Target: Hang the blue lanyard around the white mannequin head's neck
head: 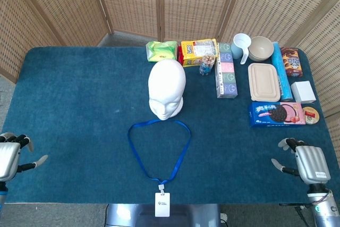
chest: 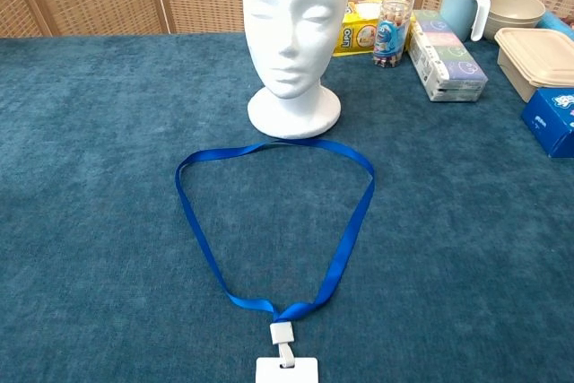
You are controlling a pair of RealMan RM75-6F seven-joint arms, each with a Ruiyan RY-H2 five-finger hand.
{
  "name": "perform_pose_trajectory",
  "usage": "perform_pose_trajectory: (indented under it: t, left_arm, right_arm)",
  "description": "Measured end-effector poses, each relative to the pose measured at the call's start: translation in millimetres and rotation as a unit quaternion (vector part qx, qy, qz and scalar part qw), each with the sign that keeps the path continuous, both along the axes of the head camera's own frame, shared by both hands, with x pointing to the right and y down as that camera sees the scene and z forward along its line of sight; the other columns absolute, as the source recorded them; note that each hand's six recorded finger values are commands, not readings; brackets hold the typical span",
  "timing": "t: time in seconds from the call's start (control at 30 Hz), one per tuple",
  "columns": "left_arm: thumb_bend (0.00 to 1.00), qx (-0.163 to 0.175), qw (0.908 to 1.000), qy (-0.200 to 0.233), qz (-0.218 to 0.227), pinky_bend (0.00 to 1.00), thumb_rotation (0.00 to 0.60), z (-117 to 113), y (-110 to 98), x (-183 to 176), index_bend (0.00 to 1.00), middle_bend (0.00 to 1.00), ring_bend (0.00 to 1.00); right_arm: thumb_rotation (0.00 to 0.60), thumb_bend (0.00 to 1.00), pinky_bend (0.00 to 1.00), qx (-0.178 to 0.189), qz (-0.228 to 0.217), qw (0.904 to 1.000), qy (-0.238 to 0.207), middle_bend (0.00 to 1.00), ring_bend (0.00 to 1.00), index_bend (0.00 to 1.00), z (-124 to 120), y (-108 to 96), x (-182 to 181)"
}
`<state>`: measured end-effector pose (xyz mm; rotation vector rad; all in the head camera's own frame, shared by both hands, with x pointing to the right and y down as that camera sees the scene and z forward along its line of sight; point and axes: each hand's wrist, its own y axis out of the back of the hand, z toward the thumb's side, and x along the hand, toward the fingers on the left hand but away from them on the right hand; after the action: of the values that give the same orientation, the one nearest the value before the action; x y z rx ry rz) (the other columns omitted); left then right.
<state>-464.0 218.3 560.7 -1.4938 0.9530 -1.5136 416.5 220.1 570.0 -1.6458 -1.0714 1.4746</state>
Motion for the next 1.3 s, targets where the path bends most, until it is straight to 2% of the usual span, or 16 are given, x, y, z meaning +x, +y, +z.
perform_pose_trajectory:
  t: [0.3, 0.57, 0.87, 0.97, 1.13, 1.3]
  left_arm:
    - [0.12, 0.002, 0.9998, 0.002, 0.017, 0.28, 0.381, 4.9, -20.3, 7.4, 0.63, 0.53, 0.53]
    - [0.12, 0.003, 0.9997, 0.001, 0.024, 0.28, 0.384, 9.0, -39.4, 13.3, 0.63, 0.53, 0.53]
    - [0.12, -0.002, 0.9995, 0.001, 0.032, 0.28, 0.38, 16.0, -51.2, 18.1, 0.63, 0.53, 0.53]
    - [0.12, -0.002, 0.9994, 0.001, 0.033, 0.28, 0.381, 18.2, -54.9, 19.0, 0.63, 0.53, 0.53]
    - [0.12, -0.004, 0.9992, 0.004, 0.041, 0.28, 0.384, 20.9, -60.1, 23.0, 0.63, 0.53, 0.53]
    - [0.12, -0.005, 0.9989, 0.004, 0.045, 0.28, 0.382, 22.7, -63.5, 25.3, 0.63, 0.53, 0.53]
  right_arm:
    - [0.447, 0.26, 0.6, -0.002, -0.037, 0.9991, -0.022, 0.49, 0.54, 0.42, 19.9, -29.4, -36.3]
    - [0.451, 0.26, 0.72, -0.026, -0.077, 0.9946, -0.065, 0.53, 0.7, 0.42, 50.9, -50.7, -96.8]
    - [0.451, 0.26, 0.91, -0.025, -0.107, 0.9923, -0.057, 0.66, 0.88, 0.42, 63.8, -63.9, -134.2]
    - [0.451, 0.26, 0.98, -0.027, -0.111, 0.9921, -0.053, 0.75, 0.97, 0.42, 67.8, -67.2, -146.6]
    - [0.448, 0.26, 1.0, -0.038, -0.112, 0.9919, -0.046, 0.86, 1.0, 0.43, 76.9, -69.0, -167.8]
    - [0.451, 0.26, 1.0, -0.056, -0.109, 0.9916, -0.042, 0.91, 1.0, 0.44, 87.2, -68.9, -188.8]
